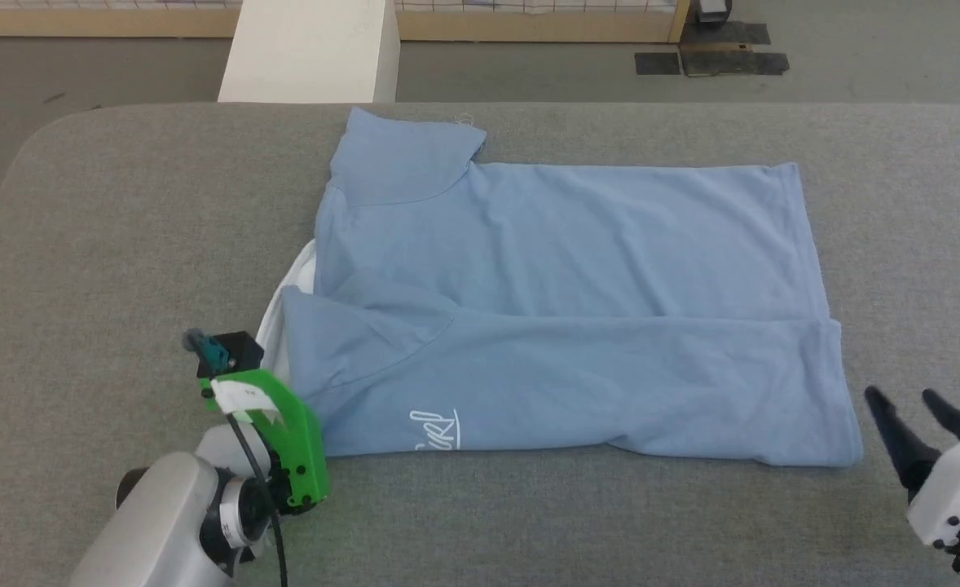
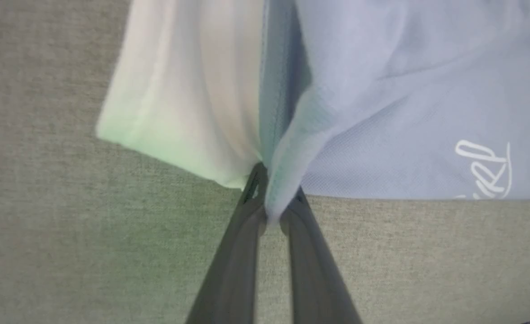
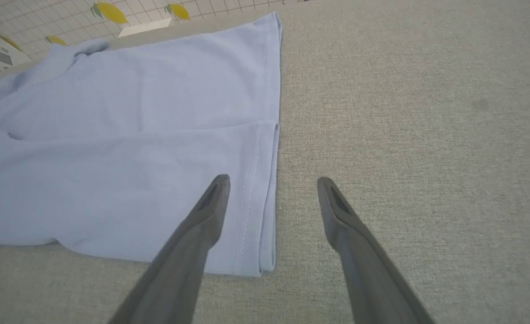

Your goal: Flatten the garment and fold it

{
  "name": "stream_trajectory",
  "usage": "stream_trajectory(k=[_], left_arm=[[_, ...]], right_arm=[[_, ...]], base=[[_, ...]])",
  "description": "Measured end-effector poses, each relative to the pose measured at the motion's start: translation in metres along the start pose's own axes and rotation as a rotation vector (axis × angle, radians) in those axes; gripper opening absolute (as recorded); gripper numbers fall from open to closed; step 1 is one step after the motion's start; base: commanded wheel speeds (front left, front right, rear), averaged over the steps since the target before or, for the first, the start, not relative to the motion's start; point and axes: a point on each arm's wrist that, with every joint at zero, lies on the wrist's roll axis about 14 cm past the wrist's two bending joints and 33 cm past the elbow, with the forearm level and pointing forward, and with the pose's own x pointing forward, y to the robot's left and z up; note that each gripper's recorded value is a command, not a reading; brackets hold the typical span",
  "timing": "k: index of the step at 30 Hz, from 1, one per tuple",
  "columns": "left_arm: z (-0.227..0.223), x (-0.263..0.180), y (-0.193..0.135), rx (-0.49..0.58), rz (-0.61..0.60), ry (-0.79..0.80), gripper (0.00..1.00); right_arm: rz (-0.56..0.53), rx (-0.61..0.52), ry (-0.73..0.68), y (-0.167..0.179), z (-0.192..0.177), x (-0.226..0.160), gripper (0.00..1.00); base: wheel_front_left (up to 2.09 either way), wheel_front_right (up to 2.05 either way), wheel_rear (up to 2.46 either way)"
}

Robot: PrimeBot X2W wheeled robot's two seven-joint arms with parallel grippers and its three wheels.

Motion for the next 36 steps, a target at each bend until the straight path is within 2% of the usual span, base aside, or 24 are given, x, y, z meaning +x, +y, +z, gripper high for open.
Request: stream_trajectory(k=[4,11,18,26,27,28,29,36], left_arm=[[0.003,-0.006,-0.003,-0.024,-0.014,-0.041,0.0],[0.009,-0.012,-0.007,-0.023,-0.029,-0.077,0.0],[0.006,-0.009,-0.004,-0.035,-0.023,-0.067,0.0],[0.004,-0.003,0.001,-0.049,-0.013,-0.064,0.0],[0.004,-0.003,0.0,-0.05,-0.014,-0.063,0.0],[0.004,-0.002,0.0,-0.05,-0.014,-0.065,0.0],[0.004,-0.002,0.0,-0.05,-0.014,-0.069,0.0],[0.008,-0.007,-0.002,-0.068,-0.029,-0.102,0.0]], right_arm=[[-0.016,-0.092,0.219,0.002,-0.018,-0.001,1.0],[-0.023,-0.28,0.484,0.017,-0.035,0.004,1.0],[-0.034,-0.389,0.638,0.016,-0.062,0.015,1.0],[-0.017,-0.408,0.709,0.016,-0.077,0.023,1.0],[-0.013,-0.398,0.713,0.016,-0.077,0.024,0.33],[-0.011,-0.391,0.712,0.016,-0.076,0.024,0.09],[-0.009,-0.387,0.709,0.016,-0.074,0.024,0.0],[0.001,-0.306,0.614,0.016,-0.054,0.025,0.0]], base=[[0.0,0.0,0.0],[0.0,0.0,0.0],[0.0,0.0,0.0],[0.0,0.0,0.0],[0.0,0.0,0.0],[0.0,0.0,0.0],[0.0,0.0,0.0],[0.0,0.0,0.0]])
